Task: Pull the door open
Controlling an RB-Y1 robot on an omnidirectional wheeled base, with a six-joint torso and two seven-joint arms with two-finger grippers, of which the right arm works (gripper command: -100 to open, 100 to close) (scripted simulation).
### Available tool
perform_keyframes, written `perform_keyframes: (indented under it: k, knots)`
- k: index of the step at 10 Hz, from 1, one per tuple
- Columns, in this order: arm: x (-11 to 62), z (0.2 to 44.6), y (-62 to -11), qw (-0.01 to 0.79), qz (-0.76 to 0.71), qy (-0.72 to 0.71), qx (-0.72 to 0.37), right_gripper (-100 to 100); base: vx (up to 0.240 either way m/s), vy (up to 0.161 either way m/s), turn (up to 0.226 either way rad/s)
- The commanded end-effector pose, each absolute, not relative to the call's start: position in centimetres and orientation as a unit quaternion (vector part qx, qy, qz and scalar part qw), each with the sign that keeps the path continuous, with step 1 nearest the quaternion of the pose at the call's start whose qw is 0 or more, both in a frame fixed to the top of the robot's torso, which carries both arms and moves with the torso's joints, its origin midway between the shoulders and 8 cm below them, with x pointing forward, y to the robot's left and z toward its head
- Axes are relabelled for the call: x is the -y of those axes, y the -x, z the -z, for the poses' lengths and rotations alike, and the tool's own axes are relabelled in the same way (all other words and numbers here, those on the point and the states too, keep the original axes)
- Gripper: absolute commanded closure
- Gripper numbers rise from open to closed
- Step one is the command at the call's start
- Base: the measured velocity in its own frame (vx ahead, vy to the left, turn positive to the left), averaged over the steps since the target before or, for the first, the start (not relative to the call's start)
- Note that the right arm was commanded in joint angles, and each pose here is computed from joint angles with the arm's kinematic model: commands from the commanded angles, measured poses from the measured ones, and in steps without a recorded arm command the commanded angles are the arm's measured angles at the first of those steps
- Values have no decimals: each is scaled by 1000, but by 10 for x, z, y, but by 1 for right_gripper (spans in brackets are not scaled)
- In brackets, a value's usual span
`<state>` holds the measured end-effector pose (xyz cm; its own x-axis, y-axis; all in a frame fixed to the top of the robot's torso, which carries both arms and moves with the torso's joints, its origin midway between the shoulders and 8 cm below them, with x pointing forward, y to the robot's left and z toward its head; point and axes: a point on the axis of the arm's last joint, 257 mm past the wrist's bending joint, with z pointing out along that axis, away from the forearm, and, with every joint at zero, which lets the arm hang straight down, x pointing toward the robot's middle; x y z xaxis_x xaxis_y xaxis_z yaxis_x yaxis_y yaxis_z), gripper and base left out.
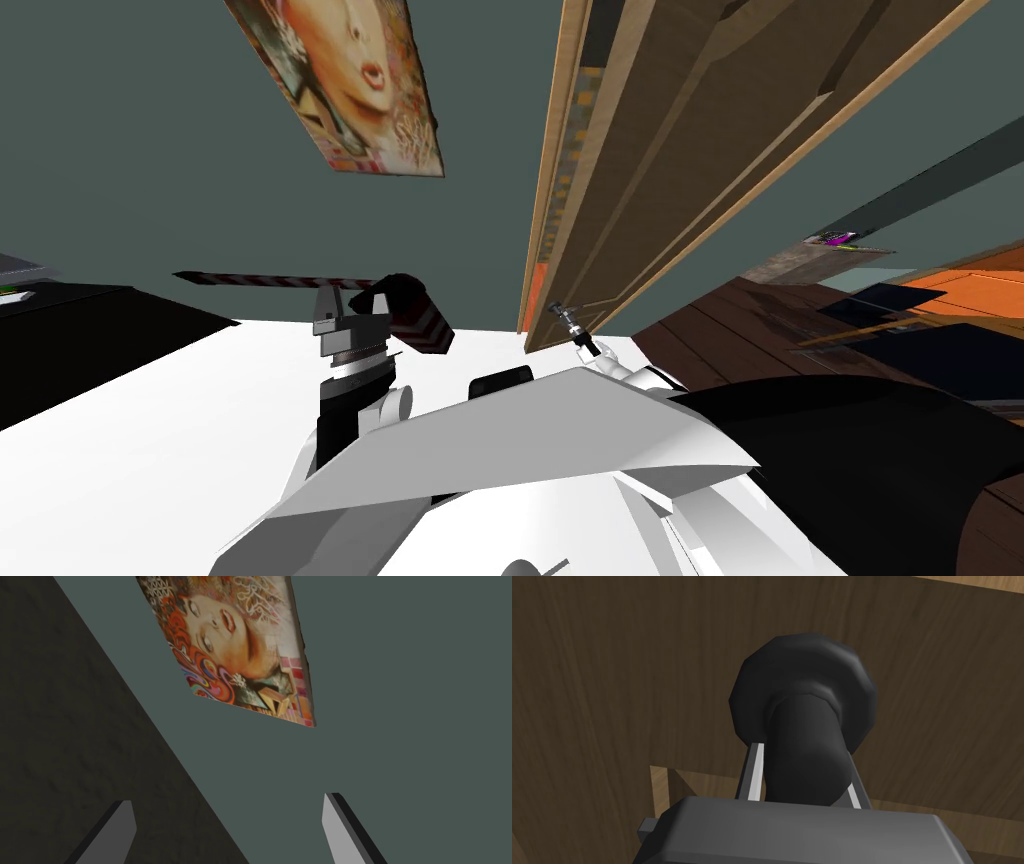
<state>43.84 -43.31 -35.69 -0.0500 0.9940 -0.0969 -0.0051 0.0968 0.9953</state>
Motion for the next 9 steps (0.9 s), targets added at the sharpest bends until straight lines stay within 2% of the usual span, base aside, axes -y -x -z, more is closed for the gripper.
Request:
perform_keyframes:
  k: [1,7,9]
  knots:
    - [436,357,-427,508,-493,-455,-541,100,-214,-91,148]
    - [434,358,-405,491,-508,-442,-553,100,-157,-76,98]
    - [437,358,-395,488,-511,-439,-555,100,-167,-53,174]
